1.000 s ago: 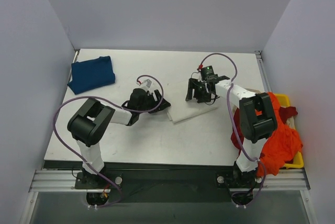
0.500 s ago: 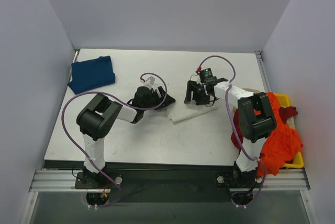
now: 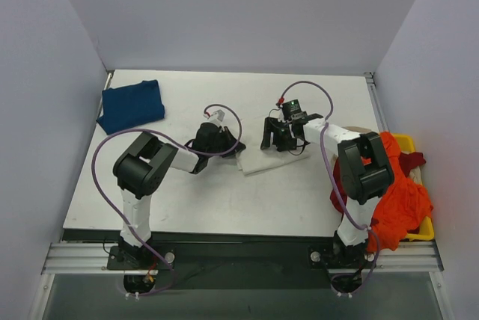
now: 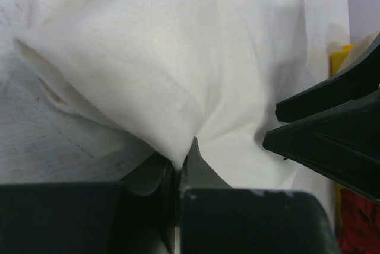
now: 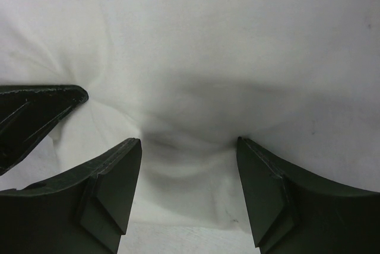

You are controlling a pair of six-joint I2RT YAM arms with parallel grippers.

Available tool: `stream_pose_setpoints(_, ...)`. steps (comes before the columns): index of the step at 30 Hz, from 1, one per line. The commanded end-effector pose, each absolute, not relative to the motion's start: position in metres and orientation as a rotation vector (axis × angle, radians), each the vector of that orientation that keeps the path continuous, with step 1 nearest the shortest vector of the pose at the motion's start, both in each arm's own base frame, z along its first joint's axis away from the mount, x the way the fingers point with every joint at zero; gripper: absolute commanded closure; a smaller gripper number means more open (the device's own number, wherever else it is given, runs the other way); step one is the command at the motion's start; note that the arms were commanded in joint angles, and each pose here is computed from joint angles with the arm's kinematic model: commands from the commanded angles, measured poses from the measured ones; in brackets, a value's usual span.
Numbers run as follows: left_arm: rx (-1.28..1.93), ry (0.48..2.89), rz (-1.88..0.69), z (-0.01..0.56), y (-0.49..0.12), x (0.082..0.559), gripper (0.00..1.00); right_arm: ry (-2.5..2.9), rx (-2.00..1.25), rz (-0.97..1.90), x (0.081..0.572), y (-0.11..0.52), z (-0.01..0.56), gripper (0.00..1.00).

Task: Fold and stack the t-shirts
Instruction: Fold the long partially folded tshirt into a neat square, then put the neatly folded tshirt into the corner of the board with the left arm

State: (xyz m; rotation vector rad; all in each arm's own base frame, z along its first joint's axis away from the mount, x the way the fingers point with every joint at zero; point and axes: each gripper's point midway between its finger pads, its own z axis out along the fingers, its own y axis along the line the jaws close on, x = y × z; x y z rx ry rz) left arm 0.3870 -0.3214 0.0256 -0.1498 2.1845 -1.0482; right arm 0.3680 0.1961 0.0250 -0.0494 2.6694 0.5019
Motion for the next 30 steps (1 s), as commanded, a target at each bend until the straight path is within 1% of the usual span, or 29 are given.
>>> stream_pose_setpoints(1,-0.064,2.279,-0.89,0.015,-0.308,0.379,1.0,2.711,-0.103,0.544,0.343,0.202,0.032,0.35)
stream_pose_setpoints(2,-0.018,2.303,-0.839,0.012,-0.301,0.377,1.0,2.708,-0.105,0.541,0.342,0.2,0.035,0.35)
stream_pose_setpoints(4,0.036,2.285,-0.783,0.028,-0.294,0.383,1.0,2.68,-0.111,0.542,0.345,0.199,0.047,0.35)
stream_pose_setpoints(5,0.114,2.302,-0.729,0.031,-0.289,0.384,1.0,2.673,-0.116,0.537,0.345,0.197,0.051,0.35)
stream_pose_setpoints(8,0.239,2.281,-0.615,0.052,-0.274,0.401,1.0,2.637,-0.114,0.517,0.349,0.192,0.067,0.35)
stream_pose_setpoints(11,0.319,2.364,-0.454,0.048,-0.24,0.402,1.0,2.607,-0.113,0.505,0.352,0.185,0.078,0.35)
stream_pose_setpoints(12,0.331,2.346,-0.421,0.057,-0.236,0.411,1.0,2.598,-0.113,0.499,0.354,0.183,0.082,0.35)
stream_pose_setpoints(14,0.386,2.36,-0.33,0.059,-0.216,0.415,1.0,2.583,-0.108,0.496,0.355,0.18,0.088,0.34)
stream_pose_setpoints(20,0.471,2.332,-0.085,0.077,-0.171,0.438,1.0,2.559,-0.1,0.502,0.357,0.174,0.097,0.34)
stream_pose_setpoints(30,0.568,2.305,0.155,0.106,-0.122,0.483,1.0,2.556,-0.104,0.506,0.354,0.17,0.093,0.34)
